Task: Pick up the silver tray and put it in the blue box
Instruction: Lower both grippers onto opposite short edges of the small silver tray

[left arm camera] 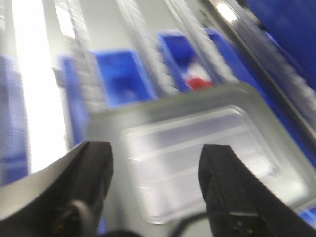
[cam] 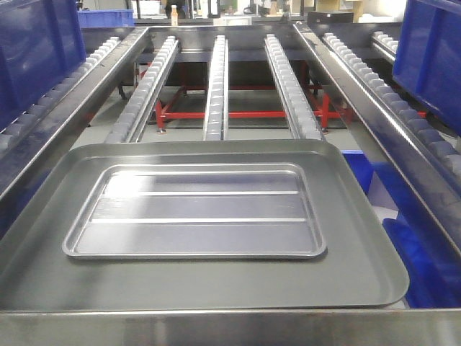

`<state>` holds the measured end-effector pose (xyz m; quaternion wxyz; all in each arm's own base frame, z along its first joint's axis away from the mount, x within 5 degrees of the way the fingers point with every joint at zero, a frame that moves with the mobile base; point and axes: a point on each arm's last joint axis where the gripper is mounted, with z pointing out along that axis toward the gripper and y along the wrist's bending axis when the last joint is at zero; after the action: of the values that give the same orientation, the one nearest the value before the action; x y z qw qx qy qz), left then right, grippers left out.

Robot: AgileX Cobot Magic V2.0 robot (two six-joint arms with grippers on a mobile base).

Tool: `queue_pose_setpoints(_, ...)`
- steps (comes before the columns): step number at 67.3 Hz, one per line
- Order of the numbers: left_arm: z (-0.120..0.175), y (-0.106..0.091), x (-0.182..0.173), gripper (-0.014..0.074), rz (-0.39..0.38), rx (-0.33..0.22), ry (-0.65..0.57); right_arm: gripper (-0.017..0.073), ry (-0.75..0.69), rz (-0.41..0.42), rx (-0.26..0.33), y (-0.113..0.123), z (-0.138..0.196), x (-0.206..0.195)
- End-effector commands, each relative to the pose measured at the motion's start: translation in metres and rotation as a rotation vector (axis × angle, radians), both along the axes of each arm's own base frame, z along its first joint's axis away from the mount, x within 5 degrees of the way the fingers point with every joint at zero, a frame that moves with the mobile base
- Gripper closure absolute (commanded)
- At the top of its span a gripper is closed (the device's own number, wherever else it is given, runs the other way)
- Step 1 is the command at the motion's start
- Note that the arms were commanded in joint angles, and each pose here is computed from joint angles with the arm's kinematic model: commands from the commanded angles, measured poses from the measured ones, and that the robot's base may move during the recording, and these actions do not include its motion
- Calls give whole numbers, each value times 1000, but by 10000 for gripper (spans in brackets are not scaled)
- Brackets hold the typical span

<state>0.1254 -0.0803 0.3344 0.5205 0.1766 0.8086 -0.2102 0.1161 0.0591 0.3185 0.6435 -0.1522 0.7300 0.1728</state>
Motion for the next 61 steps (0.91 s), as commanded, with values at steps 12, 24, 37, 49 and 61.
queue_pose_setpoints(12, 9, -46, 16, 321, -139, -93, -8, 132, 143, 188, -29, 59, 10, 33)
queue_pose_setpoints(24, -3, -62, 42, 320, -151, 121, 201, 132, 436, 136, -150, 81, 8, 65)
queue_pose_setpoints(37, -16, -71, 79, 320, 1, 220, 370, 132, 675, -25, -119, 85, -2, 104)
queue_pose_setpoints(49, -31, -82, 111, 320, 172, 289, 491, 132, 798, -120, -104, 88, -15, 131)
queue_pose_setpoints(61, -40, -100, 135, 320, 219, 270, 550, 132, 872, -144, -137, 104, -31, 155)
